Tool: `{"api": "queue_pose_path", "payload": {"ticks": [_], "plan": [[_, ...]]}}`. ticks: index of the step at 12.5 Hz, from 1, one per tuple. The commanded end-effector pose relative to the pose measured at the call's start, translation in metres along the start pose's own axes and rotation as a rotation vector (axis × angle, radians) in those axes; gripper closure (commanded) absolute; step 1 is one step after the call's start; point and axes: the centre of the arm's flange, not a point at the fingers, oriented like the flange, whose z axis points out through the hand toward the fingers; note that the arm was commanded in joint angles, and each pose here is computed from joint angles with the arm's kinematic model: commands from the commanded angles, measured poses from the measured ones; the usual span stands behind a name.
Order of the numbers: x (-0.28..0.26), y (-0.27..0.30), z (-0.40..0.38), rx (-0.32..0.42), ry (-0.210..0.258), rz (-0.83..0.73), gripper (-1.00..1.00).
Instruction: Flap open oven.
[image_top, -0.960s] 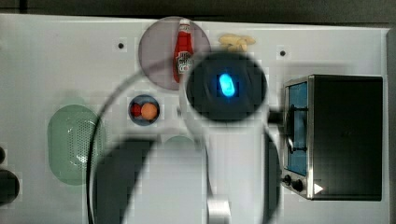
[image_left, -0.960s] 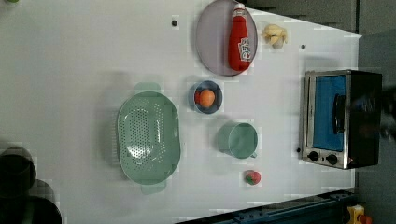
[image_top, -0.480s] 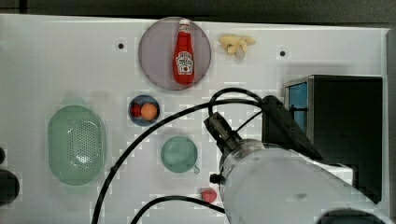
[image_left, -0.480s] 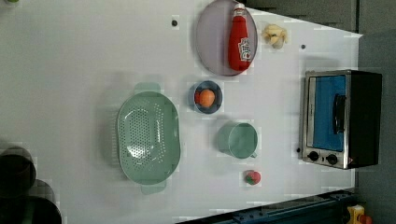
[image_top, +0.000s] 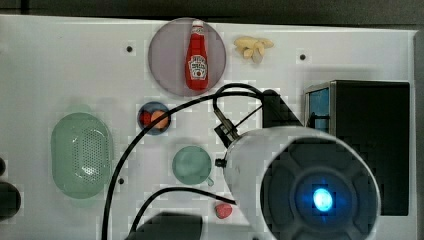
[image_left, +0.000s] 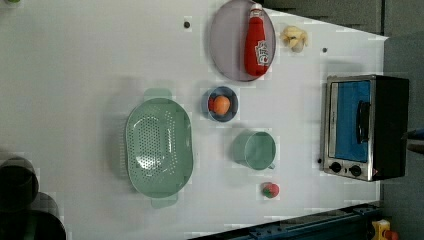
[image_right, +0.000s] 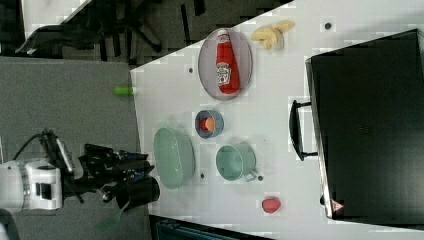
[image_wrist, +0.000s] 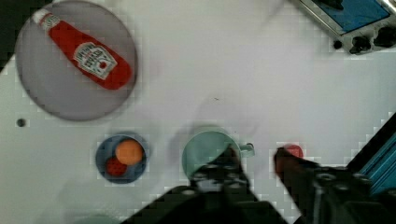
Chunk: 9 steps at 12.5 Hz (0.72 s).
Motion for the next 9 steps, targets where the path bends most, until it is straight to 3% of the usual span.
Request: {"api": "queue_pose_path", "payload": {"ticks": [1,3,6,9], "plan": [[0.0,0.012,0.002,-0.002,-0.014,0.023,0.65],[0.007,0.021,0.016,-0.017,-0.039,-0.055,0.65],[0.027,0.046,0.043,-0.052,-0.065,-0.303,0.65],[0.058,0.073,0.062,-0.153,0.027,-0.556,0.65]]}}
